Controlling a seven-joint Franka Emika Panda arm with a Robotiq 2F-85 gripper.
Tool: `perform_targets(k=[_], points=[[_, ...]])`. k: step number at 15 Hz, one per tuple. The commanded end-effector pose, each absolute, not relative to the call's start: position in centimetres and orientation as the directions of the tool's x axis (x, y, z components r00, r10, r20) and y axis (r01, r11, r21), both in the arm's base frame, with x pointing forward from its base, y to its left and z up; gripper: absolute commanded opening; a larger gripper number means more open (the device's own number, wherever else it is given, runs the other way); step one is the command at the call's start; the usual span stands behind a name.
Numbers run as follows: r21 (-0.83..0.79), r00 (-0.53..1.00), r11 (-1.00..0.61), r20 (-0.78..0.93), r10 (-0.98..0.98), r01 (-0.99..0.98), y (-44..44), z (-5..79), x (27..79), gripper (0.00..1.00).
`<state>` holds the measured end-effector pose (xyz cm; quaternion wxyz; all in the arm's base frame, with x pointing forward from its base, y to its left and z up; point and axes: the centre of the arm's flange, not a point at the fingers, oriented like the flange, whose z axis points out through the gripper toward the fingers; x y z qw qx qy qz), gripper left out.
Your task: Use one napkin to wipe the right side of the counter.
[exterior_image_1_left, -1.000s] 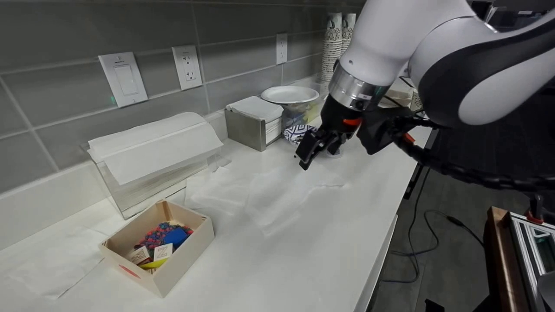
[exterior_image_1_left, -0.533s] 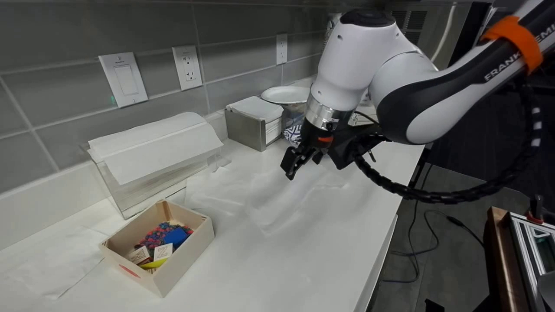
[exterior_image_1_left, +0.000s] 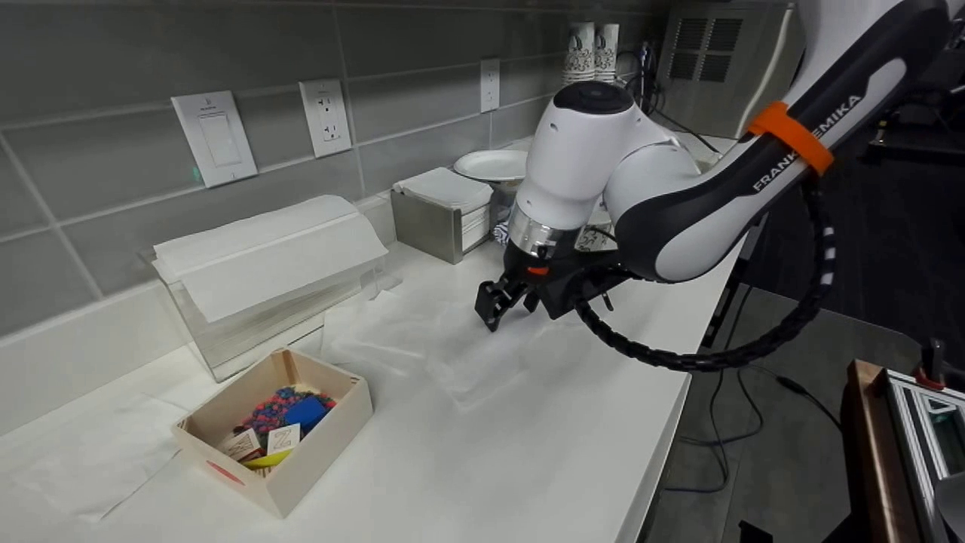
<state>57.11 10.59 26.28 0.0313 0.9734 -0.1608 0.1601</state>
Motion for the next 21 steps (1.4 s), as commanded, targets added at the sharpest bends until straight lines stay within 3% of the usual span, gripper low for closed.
perform_targets(k=[1,8,15,21], points=[[0.028,0.904,-0.95,0.319,-0.286,-0.31,10.7,24.3,57.7,0.49],[0.2,0.927,-0.93,0.281,-0.248,-0.31,9.6,27.7,55.4,0.0],[0.398,0.95,-0.869,0.029,-0.309,-0.295,6.6,31.1,48.6,0.0],[0.428,0.915,-0.829,-0.012,-0.404,-0.361,0.3,34.5,45.0,0.0]])
